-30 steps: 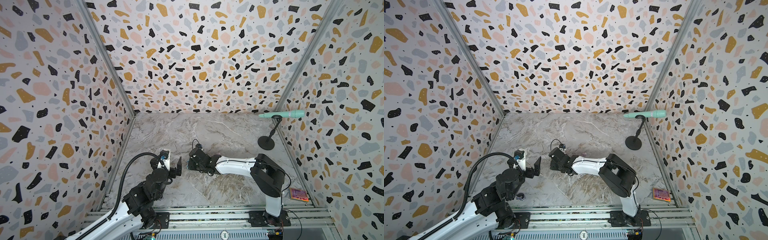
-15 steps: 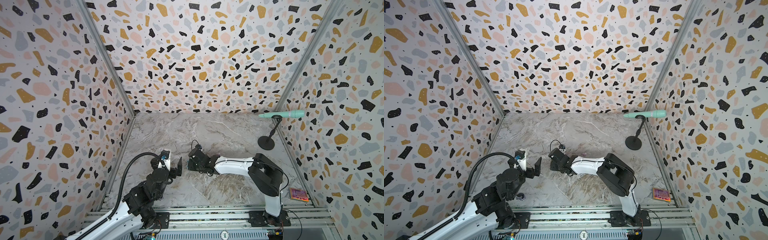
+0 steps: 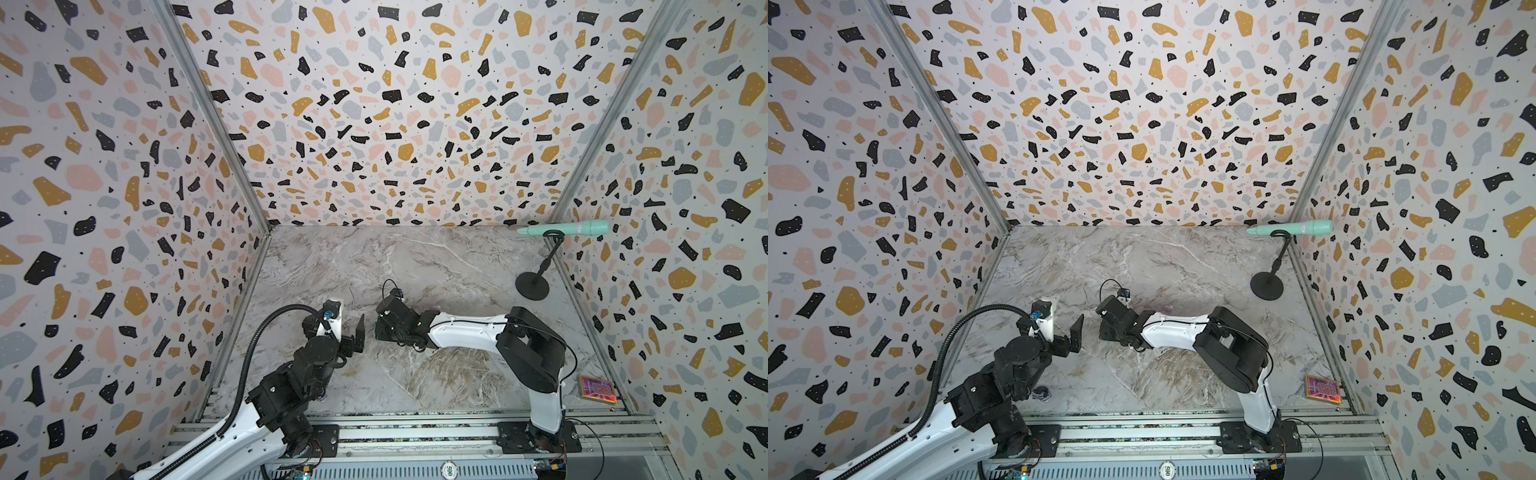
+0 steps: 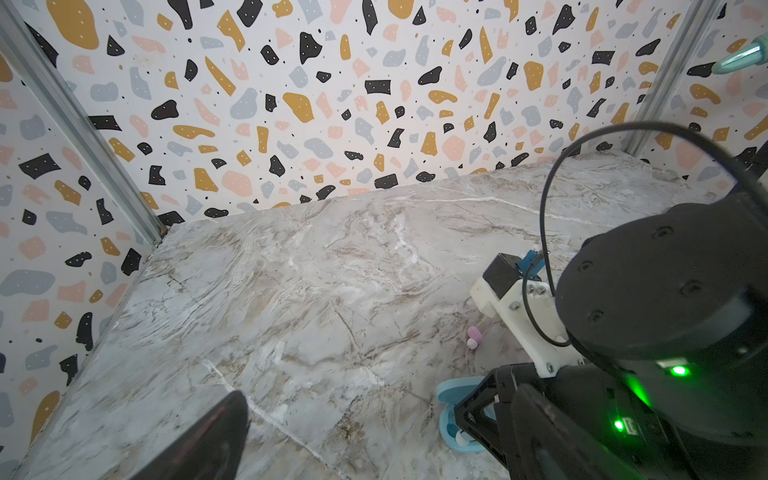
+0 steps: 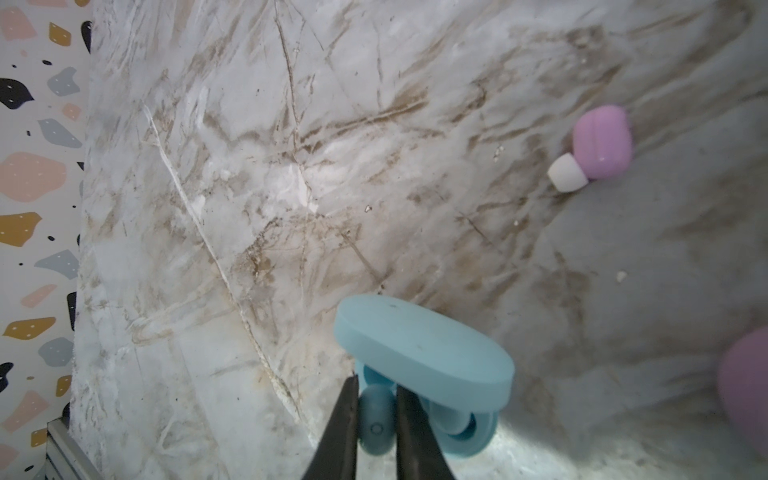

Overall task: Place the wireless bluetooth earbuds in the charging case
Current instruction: 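Lower the earbud into the empty case slot with the right gripper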

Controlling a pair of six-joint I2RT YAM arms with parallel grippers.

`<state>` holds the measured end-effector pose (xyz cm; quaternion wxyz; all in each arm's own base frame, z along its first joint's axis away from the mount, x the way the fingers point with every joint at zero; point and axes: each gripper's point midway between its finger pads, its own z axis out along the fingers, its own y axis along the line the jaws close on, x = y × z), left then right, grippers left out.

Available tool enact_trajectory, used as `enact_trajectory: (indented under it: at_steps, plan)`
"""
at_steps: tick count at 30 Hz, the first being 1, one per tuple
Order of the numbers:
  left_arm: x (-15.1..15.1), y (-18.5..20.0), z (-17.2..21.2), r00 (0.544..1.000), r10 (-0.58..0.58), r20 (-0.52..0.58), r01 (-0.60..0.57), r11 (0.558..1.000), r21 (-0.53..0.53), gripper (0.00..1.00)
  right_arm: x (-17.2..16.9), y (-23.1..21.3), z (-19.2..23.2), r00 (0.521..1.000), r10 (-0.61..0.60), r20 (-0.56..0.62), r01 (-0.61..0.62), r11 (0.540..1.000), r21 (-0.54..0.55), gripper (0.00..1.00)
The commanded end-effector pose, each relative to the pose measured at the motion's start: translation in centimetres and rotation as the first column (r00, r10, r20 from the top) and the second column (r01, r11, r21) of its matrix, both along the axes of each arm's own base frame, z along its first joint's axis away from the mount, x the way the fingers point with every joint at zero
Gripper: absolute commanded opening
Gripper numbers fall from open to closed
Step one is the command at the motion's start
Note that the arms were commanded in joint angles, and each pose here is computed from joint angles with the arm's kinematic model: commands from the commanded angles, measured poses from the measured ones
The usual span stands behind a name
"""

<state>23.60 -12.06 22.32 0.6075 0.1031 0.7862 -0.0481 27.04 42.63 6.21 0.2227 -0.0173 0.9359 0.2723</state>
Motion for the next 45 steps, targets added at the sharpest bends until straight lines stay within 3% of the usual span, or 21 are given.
enact_trajectory:
  at_steps: [1,45]
  plan:
    - [0.2,-0.1,0.8,1.000,0.001,0.022,-0.001,1.000,-0.020,1.00,0.6,0.8,1.6,0.999,-0.018,0.026,0.018,1.000,0.024,0.17]
    - [0.2,-0.4,0.5,1.000,-0.013,0.009,0.013,1.000,-0.011,1.00,0.9,0.6,0.2,0.999,-0.051,0.016,0.051,0.999,0.002,0.16]
